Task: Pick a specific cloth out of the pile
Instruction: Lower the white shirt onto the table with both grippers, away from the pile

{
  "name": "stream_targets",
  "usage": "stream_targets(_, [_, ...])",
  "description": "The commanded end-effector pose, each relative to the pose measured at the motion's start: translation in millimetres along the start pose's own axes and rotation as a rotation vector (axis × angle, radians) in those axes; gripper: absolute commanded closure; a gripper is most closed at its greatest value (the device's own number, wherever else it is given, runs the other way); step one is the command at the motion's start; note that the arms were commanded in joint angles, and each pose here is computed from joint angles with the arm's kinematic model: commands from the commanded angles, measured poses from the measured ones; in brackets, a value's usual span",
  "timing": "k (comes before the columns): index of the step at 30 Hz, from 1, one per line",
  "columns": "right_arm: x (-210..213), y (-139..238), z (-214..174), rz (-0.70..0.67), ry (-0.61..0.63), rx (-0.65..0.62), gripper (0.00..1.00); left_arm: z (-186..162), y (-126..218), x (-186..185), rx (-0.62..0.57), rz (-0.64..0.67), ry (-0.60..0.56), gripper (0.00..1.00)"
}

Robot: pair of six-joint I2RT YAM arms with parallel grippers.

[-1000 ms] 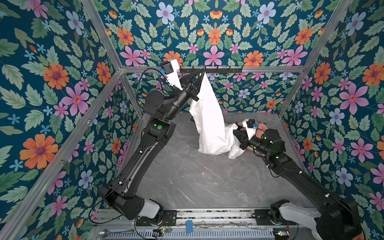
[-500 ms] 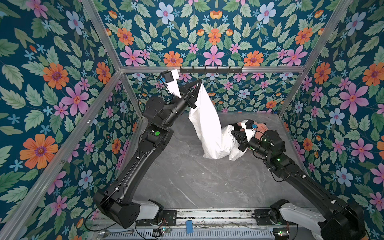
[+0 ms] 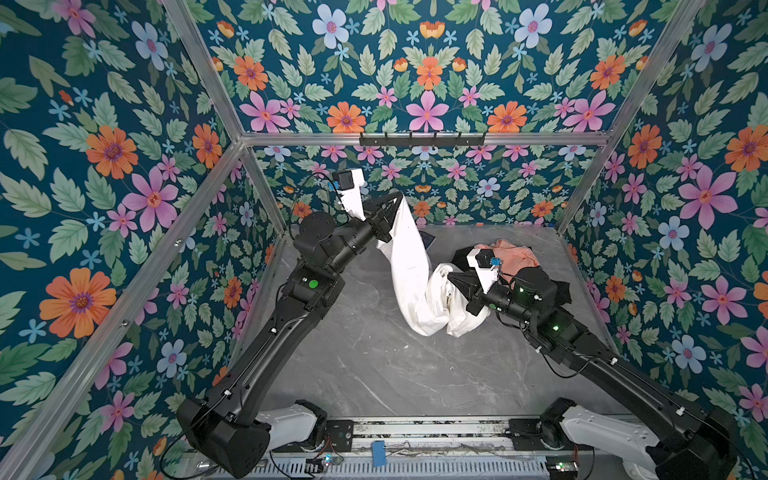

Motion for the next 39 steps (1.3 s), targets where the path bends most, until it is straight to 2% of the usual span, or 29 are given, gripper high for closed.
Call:
stream_targets(1, [4,4,10,-0.01,-0.009,-0.031,1.0,-2,5,0,-0.006,0.003,0.009,1.0])
stream_targets(5, [13,10,12,0.016,-0.06,-0.03,1.0,-16,12,5,0.054,0.039,0.02,1.0])
stream_targets(11, [37,15,11,0.047,-0.019,0.003,1.0,-42,26,12,0.131,0.083,0.047,1.0])
stream_targets(22, [43,20,11,0.075,-0.061,0.022,1.0,-71,53,14,0.243,0.121,0.113,1.0])
stream_targets(39, [39,0,-25,0.094,-0.149,0.105,1.0,-158,87,35,0.446,0.194,0.252,1.0])
Point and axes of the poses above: each gripper's point midway between its finger pads, its own y axis back along the fingers, its own x axis along the line the jaws close on, z = x × y, the point moved 4 cm from there along y, back along the fingers, and after that the axes turned 8 degrees about -y, right-handed, at the moved point
